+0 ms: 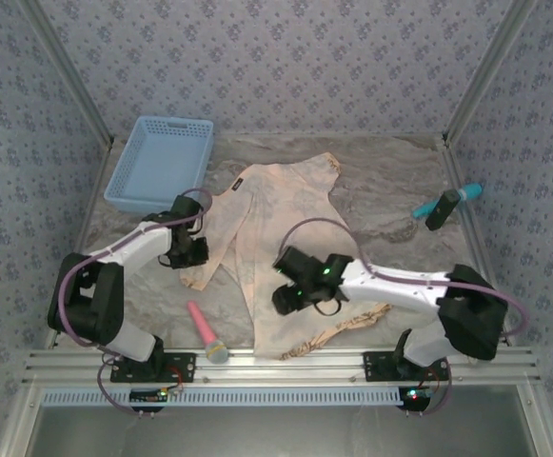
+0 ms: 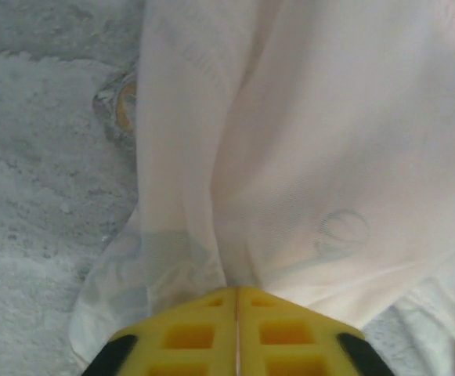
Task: Fold the inside-out t-shirt
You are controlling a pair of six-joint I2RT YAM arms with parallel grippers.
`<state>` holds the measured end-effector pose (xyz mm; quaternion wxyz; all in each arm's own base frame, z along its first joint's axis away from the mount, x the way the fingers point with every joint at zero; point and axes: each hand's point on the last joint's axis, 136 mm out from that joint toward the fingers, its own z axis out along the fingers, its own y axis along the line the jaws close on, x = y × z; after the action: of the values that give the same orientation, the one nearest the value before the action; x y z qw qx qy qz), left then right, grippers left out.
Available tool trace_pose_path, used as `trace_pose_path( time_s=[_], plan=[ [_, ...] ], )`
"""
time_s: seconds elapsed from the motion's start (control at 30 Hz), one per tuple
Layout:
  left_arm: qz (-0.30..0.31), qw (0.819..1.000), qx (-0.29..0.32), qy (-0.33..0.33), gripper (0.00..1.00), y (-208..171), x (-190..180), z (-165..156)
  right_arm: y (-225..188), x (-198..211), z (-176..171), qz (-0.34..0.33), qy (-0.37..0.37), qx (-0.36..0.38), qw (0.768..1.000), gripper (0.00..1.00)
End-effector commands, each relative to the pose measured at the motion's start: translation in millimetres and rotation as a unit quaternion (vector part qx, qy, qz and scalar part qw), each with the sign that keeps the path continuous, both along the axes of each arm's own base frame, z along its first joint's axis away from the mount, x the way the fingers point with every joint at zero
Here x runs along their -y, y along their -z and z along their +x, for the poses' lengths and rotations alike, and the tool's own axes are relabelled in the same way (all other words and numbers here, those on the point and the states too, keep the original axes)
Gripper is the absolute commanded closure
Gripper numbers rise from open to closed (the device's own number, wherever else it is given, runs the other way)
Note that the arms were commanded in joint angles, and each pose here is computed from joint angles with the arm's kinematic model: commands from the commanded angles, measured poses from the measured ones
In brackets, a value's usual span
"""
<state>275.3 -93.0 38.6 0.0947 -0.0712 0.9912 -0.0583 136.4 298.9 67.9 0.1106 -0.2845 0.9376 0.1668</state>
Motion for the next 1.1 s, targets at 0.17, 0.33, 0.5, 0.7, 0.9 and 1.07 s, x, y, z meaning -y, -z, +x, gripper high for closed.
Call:
trace_pose_path(
  time_s=[0.17, 0.33, 0.5, 0.7, 0.9, 1.07],
  plan=[
    [-0.02, 1.0, 0.005, -0.023, 1.0, -6, -10, 8, 24, -31, -55, -0.075, -0.153, 0.017, 0.985, 0.43],
    [-0.016, 0.998, 0.015, -0.055, 1.0, -11, -32, 10, 42, -5, -45, -0.151, -0.12, 0.026, 0.981, 1.0],
    [-0.022, 0.995, 0.023, -0.095, 1.0, -15, -52, 15, 29, 44, -9, -0.173, -0.027, 0.027, 0.984, 1.0],
    [-0.085, 0.993, 0.034, -0.069, 0.66, -32, -25, 4, 10, 74, 17, -0.124, -0.003, 0.015, 0.992, 0.9],
    [-0.108, 0.991, 0.001, -0.074, 0.51, -17, 5, -40, -24, -7, -40, 0.001, -0.18, 0.038, 0.983, 0.42],
    [-0.081, 0.993, -0.015, -0.082, 0.51, 2, 3, -44, 4, -42, -76, -0.03, -0.262, 0.063, 0.963, 0.4]
  ],
)
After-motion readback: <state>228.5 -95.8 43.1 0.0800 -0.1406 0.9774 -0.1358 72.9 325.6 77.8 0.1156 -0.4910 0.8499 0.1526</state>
